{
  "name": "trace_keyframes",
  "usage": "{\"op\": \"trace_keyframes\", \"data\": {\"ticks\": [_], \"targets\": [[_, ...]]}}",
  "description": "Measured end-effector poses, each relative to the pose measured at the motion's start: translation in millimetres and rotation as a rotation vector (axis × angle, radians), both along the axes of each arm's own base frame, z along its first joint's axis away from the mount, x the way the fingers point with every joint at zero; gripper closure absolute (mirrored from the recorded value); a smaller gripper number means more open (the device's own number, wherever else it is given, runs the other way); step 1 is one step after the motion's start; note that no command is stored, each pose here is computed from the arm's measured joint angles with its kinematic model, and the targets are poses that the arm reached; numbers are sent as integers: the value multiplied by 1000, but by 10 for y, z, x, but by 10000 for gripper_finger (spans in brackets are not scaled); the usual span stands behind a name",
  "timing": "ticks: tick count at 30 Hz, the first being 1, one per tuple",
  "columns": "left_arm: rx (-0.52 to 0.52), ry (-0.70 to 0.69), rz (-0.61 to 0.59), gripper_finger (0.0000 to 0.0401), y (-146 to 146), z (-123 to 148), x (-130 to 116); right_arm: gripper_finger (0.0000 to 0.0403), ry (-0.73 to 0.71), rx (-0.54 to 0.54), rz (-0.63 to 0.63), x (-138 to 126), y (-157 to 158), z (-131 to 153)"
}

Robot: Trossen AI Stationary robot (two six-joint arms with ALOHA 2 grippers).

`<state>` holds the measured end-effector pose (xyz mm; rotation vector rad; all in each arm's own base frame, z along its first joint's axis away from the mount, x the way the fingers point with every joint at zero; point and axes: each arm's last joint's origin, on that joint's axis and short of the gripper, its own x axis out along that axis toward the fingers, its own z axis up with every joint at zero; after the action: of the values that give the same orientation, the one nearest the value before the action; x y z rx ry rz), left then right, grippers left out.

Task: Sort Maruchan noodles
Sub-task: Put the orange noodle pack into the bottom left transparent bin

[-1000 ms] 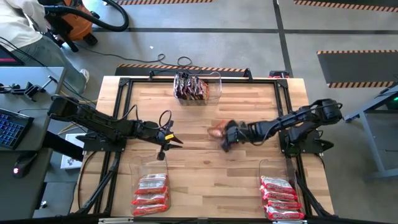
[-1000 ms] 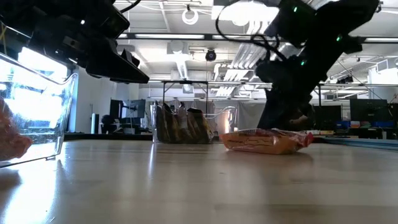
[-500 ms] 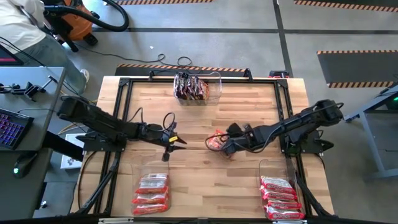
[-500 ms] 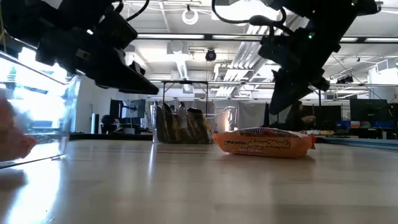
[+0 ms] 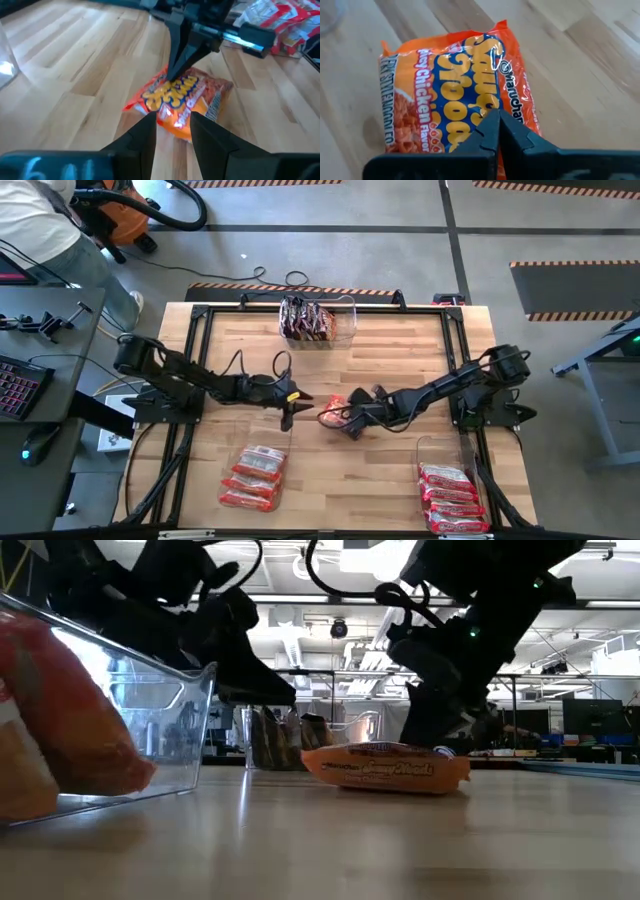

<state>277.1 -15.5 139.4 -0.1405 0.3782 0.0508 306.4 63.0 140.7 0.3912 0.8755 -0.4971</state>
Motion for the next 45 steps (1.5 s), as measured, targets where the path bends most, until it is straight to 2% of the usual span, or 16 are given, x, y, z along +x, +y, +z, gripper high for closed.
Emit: {"op": "trace_keyframes", "data": {"ticks": [7, 11, 14, 19, 27, 31, 34, 38, 41, 45], "targets": [[47, -23, -37, 290, -11, 240, -91, 403, -14, -40, 75, 53, 59, 80], [82, 71, -65, 290, -11, 295, -218, 403, -23, -84, 122, 99, 139, 174], [58, 183, -98, 293, -44, 250, -311, 403, -19, -98, 148, 127, 186, 242], [25, 291, -75, 318, -85, 235, -421, 403, -28, -101, 157, 155, 213, 297], [36, 267, -119, 361, -168, 426, -608, 403, -3, -120, 177, 135, 228, 292], [33, 230, -132, 376, -182, 547, -704, 403, 53, -150, 187, 27, 287, 321], [17, 131, -131, 384, -140, 662, -687, 403, 71, -191, 113, -115, 312, 423], [-65, 9, -188, 396, 32, 741, -566, 403, 67, -122, 6, -276, 319, 426], [-129, 13, -180, 400, 204, 655, -458, 403, 85, -59, -36, -353, 339, 320], [-162, 92, -139, 380, 366, 533, -239, 403, 88, -27, -57, -428, 332, 183]]}}
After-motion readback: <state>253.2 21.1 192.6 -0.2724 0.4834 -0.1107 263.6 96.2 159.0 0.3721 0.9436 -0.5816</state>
